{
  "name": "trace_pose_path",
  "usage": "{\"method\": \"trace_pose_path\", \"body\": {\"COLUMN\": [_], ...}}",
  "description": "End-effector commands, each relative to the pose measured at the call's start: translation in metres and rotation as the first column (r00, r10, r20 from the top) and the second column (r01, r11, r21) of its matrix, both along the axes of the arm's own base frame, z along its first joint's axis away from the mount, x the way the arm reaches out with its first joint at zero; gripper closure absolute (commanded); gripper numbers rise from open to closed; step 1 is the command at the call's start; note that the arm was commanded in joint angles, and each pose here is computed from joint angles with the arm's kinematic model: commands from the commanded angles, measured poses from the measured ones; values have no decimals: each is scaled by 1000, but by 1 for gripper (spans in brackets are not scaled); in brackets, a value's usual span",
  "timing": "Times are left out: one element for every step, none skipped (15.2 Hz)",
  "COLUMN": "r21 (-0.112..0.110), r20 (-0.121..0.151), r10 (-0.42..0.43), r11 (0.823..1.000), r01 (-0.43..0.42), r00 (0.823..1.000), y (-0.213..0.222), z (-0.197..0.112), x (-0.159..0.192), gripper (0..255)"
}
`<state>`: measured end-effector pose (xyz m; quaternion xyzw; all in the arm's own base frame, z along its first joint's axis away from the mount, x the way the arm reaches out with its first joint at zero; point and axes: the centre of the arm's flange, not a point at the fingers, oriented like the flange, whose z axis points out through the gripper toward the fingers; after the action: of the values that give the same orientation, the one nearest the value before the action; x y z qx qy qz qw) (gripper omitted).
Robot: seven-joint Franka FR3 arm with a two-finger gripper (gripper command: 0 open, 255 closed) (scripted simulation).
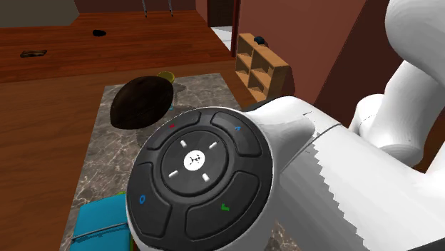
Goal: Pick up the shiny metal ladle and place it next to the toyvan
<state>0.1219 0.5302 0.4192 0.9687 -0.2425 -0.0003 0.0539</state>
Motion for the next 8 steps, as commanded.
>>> {"method": "trace_pose_path", "body": {"r21": [0, 0, 0, 0, 0, 0, 0, 0], "r20": [0, 0, 0, 0, 0, 0, 0, 0], "r10": [0, 0, 0, 0, 0, 0, 0, 0], "r11": [1000, 1000, 1000, 1000, 1000, 1000, 1000, 1000], "r01": [0, 0, 0, 0, 0, 0, 0, 0], "r00": [1000, 1000, 1000, 1000, 1000, 1000, 1000, 1000], "y": [-1, -1, -1, -1, -1, -1, -1, -1], "z": [-11, -16, -22, -27, -32, -37, -43, -48], "x": [0, 0, 0, 0, 0, 0, 0, 0], "gripper": [255, 255, 255, 255, 255, 255, 255, 255]}}
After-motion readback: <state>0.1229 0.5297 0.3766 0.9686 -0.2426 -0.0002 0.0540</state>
